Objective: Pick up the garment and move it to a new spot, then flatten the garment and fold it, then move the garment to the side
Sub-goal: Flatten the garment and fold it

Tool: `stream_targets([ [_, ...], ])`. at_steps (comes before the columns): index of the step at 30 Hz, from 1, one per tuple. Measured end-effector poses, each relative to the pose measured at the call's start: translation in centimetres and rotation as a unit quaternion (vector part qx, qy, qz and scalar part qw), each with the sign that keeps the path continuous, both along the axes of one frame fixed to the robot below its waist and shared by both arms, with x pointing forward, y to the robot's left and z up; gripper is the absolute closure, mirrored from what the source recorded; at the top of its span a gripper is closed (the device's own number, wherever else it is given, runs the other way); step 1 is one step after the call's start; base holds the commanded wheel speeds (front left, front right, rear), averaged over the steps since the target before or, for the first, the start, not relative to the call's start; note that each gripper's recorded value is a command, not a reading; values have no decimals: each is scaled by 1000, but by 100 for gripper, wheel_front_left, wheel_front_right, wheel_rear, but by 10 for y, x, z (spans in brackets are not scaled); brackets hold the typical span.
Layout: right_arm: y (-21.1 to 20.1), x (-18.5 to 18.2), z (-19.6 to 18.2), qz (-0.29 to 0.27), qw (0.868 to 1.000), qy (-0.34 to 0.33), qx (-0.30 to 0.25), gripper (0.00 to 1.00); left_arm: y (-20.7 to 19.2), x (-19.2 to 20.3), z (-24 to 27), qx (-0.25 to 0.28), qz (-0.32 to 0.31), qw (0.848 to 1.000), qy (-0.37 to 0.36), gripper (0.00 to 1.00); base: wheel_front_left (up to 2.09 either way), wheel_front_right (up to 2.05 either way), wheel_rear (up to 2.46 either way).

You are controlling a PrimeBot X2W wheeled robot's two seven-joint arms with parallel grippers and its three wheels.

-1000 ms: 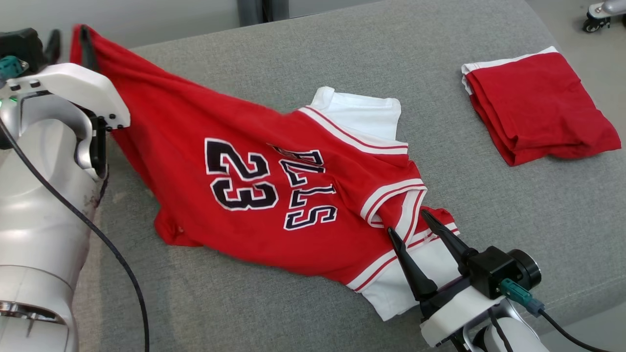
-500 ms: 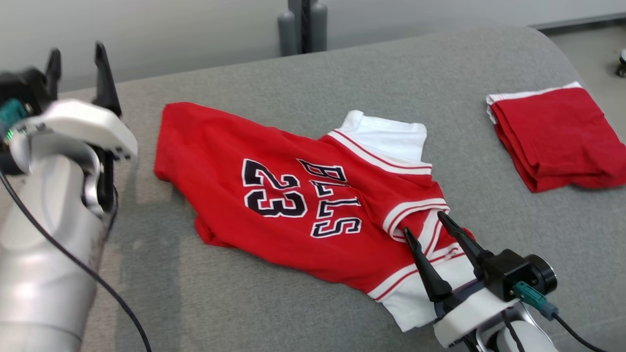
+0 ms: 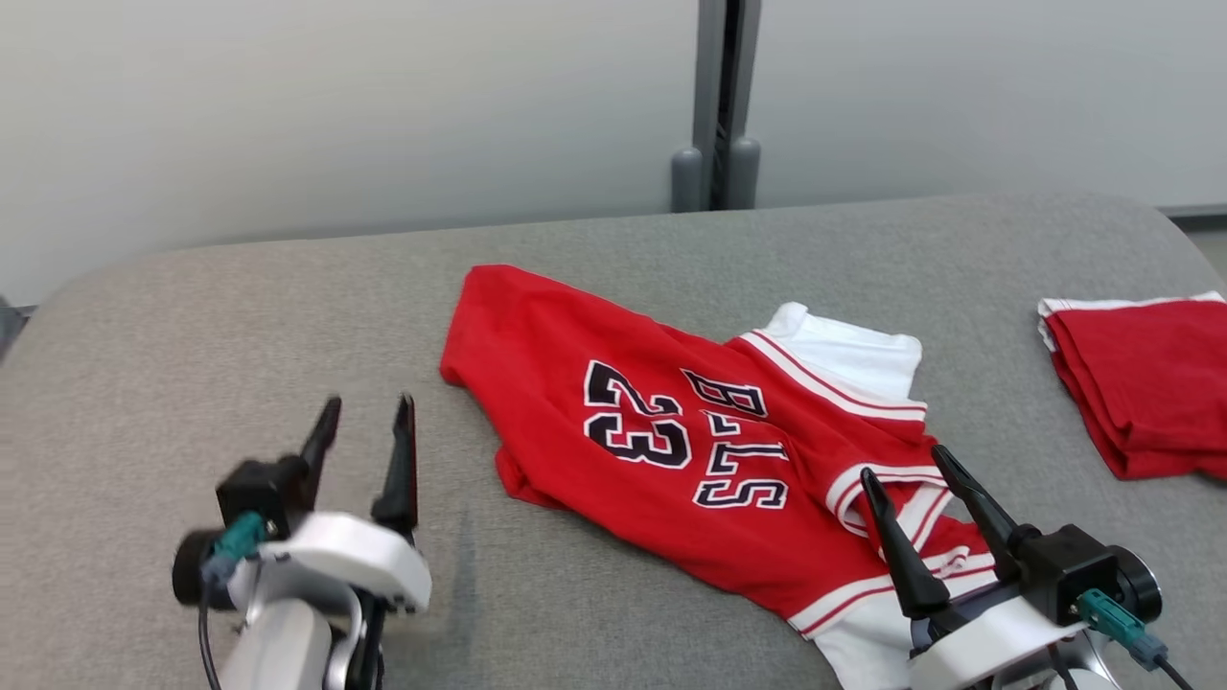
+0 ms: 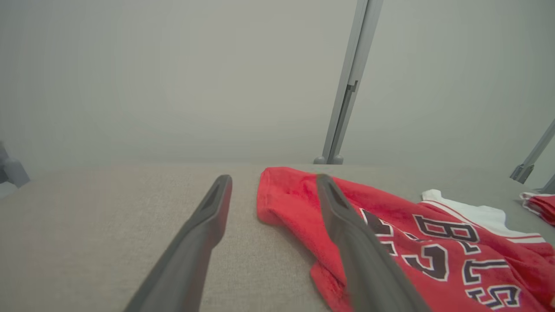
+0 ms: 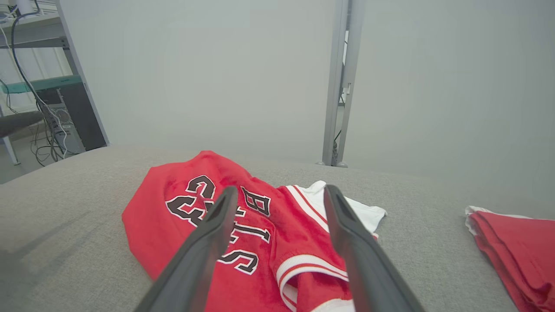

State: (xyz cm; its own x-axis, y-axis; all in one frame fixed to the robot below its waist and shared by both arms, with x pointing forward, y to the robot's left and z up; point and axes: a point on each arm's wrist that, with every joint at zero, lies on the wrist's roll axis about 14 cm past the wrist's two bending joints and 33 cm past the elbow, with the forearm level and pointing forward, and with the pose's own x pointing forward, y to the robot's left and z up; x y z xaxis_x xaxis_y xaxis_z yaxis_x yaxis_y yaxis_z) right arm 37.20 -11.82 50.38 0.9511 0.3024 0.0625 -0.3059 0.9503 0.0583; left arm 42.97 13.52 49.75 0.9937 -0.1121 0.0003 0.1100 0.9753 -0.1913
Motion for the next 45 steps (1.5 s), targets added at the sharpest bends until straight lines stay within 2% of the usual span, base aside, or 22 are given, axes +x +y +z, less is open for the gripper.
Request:
stream_targets([
  [5,8,-1,9,11,1000,-13,4,0,3,-32,-19,-2,11,1000,20,0,0,0,0],
  [12,14,3,5,18,1000,-8,6,0,-4,-43,-35,-1,1,999,39,0,0,0,0],
  [17,16,6,0,20,1000,0,8,0,-30,-52,-70,60,-55,993,86,0,0,0,0],
  [22,10,9,-5,10,1000,6,7,0,-47,-42,-93,134,-110,978,112,0,0,0,0],
  [26,1,10,-13,-3,1000,19,4,0,-60,-34,-109,167,-144,966,132,0,0,0,0],
  [36,-18,14,-28,-33,999,41,-2,0,-80,-4,-121,181,-181,956,146,0,0,0,0],
  [43,-18,15,-30,-34,999,42,-5,0,-84,-9,-128,166,-199,952,163,0,0,0,0],
  [44,-18,16,-29,-33,999,42,-4,0,-83,-10,-130,162,-199,952,169,44,0,0,0],
  [45,-17,16,-29,-32,999,41,-4,0,-83,-10,-130,159,-201,951,171,44,0,0,0],
])
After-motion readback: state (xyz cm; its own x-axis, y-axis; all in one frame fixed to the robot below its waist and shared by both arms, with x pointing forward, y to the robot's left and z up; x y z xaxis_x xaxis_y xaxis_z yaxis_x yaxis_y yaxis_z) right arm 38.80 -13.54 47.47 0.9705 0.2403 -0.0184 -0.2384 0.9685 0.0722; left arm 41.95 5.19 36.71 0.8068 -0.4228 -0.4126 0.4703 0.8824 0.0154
